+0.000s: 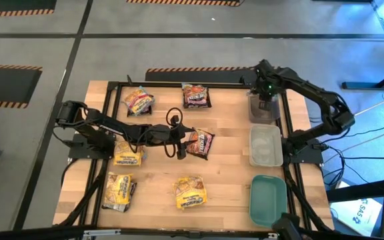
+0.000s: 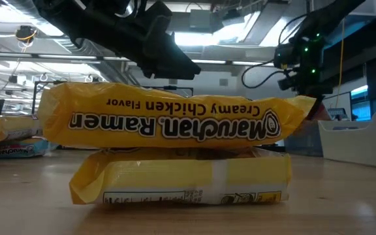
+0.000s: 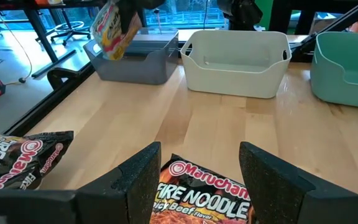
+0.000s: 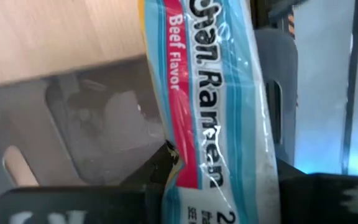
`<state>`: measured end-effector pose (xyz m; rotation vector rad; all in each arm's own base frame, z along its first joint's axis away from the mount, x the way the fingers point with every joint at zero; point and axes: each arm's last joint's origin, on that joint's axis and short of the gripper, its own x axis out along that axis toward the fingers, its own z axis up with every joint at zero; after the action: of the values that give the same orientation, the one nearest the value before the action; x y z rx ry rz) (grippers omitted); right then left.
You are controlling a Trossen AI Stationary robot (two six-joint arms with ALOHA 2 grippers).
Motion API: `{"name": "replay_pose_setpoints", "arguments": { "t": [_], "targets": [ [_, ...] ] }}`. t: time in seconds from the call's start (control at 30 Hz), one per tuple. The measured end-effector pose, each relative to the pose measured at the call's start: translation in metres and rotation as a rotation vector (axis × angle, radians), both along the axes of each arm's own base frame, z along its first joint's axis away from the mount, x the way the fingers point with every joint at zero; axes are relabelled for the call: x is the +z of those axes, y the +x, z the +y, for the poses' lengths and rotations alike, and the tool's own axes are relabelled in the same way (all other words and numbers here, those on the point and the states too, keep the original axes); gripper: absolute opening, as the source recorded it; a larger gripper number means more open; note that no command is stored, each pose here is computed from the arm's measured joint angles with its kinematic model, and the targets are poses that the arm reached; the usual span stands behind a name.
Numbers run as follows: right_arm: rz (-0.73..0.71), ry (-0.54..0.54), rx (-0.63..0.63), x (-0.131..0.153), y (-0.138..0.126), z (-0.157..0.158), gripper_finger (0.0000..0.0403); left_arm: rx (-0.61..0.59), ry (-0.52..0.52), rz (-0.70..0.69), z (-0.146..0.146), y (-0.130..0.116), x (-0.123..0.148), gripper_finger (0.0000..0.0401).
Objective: Sort Maruchan noodles
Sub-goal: Put the blue noodle pack into the black bin
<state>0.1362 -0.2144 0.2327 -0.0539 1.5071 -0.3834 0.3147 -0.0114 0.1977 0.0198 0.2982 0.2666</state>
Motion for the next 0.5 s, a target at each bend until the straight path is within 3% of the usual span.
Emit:
{"name": "replay_pose_setpoints", "arguments": {
  "t": [0.13,0.5],
  "targets": [
    [-0.001,0.042,-0.010,-0.0070,0.0021,-0.0019,0.0092,0.000,0.000,0.001,0.0000,0.0000,-0.0001,0.0211],
    [-0.173,0.043,0.006,-0.0044,0.0103,-0.0067,0.0092,-0.003,0.009,0.004,0.0000,0.0000,-0.0003,0.0211]
  ]
}}
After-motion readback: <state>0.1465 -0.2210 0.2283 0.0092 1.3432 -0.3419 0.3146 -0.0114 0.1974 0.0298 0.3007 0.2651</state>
